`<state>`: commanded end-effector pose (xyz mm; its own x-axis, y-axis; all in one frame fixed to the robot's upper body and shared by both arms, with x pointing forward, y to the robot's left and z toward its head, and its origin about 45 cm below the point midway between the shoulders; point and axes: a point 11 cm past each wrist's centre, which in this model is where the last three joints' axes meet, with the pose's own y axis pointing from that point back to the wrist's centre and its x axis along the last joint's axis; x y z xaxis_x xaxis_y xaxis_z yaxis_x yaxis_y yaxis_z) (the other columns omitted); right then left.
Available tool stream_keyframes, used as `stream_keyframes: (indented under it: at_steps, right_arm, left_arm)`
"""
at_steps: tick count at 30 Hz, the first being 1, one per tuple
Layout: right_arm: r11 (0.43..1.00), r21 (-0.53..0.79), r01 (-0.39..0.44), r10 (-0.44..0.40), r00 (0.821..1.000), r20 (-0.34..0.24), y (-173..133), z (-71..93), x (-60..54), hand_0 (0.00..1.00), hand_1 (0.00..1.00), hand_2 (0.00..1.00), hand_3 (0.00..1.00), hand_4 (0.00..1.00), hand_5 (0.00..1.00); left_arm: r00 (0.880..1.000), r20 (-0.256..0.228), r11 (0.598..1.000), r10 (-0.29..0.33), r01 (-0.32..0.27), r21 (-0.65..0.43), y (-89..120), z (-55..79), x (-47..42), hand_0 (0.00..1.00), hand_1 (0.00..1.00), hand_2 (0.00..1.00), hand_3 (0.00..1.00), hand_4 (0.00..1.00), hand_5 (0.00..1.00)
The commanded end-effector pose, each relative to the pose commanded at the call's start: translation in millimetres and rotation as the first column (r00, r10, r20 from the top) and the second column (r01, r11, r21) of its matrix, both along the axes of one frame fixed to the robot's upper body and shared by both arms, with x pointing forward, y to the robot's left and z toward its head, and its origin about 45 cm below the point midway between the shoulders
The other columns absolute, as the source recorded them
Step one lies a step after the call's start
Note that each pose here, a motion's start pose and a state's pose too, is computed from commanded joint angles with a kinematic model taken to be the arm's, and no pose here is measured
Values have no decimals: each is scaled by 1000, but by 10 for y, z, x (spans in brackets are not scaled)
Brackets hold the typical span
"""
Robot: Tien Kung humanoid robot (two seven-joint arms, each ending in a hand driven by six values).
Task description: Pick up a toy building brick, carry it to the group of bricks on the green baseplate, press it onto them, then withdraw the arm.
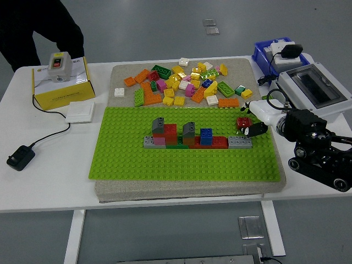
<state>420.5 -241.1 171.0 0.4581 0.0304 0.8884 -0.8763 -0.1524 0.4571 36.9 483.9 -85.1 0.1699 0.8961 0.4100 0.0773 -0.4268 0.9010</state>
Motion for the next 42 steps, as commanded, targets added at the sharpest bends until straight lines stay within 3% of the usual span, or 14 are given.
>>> stream_keyframes:
  at_steps: [33,42]
  right_arm:
    - [1000,-12,-2,2,1000,-28,9,-146,9,150,192,667,729,681,476]
    - [1000,-15,-10,10,1000,-16,29,-148,6,144,186,586,684,667,474]
  left_arm:
    - [1000,16,1000,-5,5,-1,-5,-2,28,630,618,546,609,186,672]
    - [1000,18,1000,-6,6,-3,-13,-6,30,629,617,546,608,183,676]
